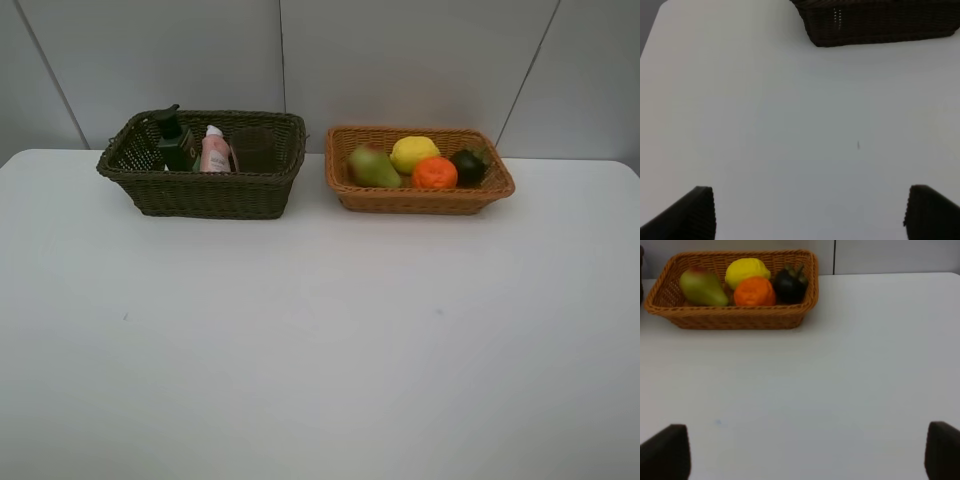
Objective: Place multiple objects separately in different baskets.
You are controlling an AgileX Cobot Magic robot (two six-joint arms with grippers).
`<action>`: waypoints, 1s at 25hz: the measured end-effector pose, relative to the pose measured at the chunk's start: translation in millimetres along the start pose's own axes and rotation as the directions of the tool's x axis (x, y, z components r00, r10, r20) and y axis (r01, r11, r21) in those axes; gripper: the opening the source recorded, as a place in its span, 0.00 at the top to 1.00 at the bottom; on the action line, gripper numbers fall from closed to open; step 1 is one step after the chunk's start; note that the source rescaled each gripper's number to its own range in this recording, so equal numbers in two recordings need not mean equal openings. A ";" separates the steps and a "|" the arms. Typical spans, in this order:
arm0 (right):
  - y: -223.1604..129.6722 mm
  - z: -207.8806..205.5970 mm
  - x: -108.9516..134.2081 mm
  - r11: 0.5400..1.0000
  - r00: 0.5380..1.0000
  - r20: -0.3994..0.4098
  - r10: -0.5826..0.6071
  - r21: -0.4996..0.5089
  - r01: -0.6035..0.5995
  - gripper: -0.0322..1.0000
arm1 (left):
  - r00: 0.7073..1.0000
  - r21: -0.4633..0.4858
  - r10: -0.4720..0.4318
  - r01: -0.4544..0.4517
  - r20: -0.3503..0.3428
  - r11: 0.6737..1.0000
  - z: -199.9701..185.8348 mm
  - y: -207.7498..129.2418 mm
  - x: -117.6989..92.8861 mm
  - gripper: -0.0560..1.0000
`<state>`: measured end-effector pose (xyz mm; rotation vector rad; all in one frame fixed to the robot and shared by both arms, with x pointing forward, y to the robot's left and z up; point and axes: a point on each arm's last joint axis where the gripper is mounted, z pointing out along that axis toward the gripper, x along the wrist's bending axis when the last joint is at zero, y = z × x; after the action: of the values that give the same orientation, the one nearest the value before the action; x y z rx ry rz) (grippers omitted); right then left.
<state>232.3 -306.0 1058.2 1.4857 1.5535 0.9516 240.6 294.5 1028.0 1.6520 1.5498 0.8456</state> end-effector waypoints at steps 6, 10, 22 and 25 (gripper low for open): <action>0.0 0.0 0.0 1.000 1.000 0.000 0.000 0.000 0.000 0.00 | 1.000 0.000 0.000 0.000 0.000 1.000 0.0 0.0 0.0 0.00; 0.0 0.0 0.0 1.000 1.000 0.000 0.000 0.000 0.000 0.00 | 1.000 0.000 0.000 0.000 0.000 1.000 0.0 0.0 0.0 0.00; 0.0 0.0 0.0 1.000 1.000 0.000 0.000 0.000 0.000 0.00 | 1.000 0.000 0.000 0.000 0.000 1.000 0.0 0.0 0.0 0.00; 0.0 0.0 0.0 1.000 1.000 0.000 0.000 0.000 0.000 0.00 | 1.000 0.000 0.000 0.000 0.000 1.000 0.0 0.0 0.0 0.00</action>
<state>232.3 -306.0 1058.2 1.4857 1.5535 0.9516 240.6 294.5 1028.0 1.6520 1.5498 0.8456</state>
